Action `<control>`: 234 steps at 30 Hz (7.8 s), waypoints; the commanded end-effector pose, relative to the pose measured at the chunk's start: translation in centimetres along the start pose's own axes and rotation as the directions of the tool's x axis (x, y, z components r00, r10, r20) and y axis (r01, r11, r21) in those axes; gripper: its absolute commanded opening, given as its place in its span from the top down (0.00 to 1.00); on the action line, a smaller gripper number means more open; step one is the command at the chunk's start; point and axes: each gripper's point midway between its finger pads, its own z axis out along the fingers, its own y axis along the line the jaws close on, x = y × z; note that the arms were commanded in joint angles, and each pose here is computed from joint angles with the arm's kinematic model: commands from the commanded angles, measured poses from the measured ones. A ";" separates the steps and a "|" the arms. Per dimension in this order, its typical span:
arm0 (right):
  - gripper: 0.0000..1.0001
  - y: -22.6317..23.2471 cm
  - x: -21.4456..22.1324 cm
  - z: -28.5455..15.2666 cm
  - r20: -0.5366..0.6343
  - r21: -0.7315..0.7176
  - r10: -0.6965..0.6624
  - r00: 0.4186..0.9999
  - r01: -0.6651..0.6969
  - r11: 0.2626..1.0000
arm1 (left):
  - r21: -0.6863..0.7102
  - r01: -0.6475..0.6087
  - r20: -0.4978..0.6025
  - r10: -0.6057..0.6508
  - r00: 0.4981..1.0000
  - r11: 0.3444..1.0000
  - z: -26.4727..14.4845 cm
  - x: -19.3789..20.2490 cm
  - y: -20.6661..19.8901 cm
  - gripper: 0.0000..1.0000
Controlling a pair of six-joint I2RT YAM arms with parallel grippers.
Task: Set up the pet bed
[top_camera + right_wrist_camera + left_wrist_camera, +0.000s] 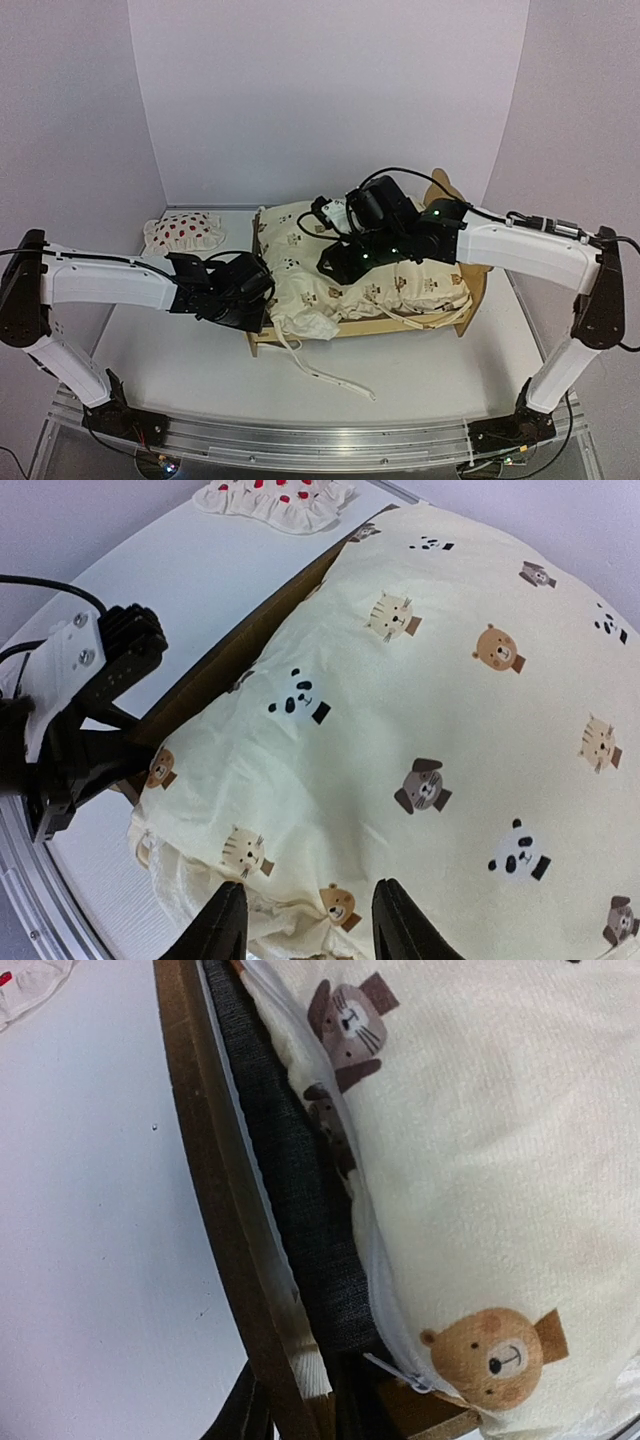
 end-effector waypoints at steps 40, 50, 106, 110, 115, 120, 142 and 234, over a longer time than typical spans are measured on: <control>0.75 7.2 12.1 10.3 0.443 -0.088 0.287 0.849 -0.277 0.957 | 0.018 -0.056 0.117 0.054 0.992 0.998 -1.4 -8.8 -1.9 1.00; 0.74 6.4 12.4 13.0 0.517 -0.025 0.270 0.812 -0.302 0.953 | 0.036 -0.072 0.099 0.068 0.993 0.997 -0.9 -8.4 -2.1 1.00; 1.00 14.6 17.5 9.6 0.073 -0.404 0.219 0.973 -0.172 0.899 | -0.136 -0.010 0.149 0.030 0.988 0.991 3.8 -13.7 4.5 1.00; 1.00 14.7 18.0 10.7 0.042 -0.395 0.255 0.966 -0.218 0.892 | -0.121 -0.014 0.137 0.031 0.990 0.993 4.0 -13.2 4.3 1.00; 0.99 13.5 18.2 11.8 0.052 -0.319 0.270 0.962 -0.240 0.917 | -0.103 -0.024 0.116 0.036 0.993 0.994 4.0 -12.4 4.2 1.00; 0.90 12.1 18.4 11.9 0.048 -0.235 0.252 0.966 -0.235 0.943 | -0.080 -0.028 0.103 0.036 0.994 0.996 3.5 -11.9 4.1 0.97; 0.60 13.8 19.4 5.0 -0.085 -0.382 -0.051 0.995 0.015 0.924 | -0.046 -0.071 0.084 0.075 0.994 0.996 -0.9 -10.5 3.4 0.56; 1.00 18.1 23.4 9.4 -0.203 -0.279 -0.453 0.868 0.392 0.877 | 0.147 -0.211 -0.020 0.216 0.976 0.966 -7.9 3.5 -2.1 0.61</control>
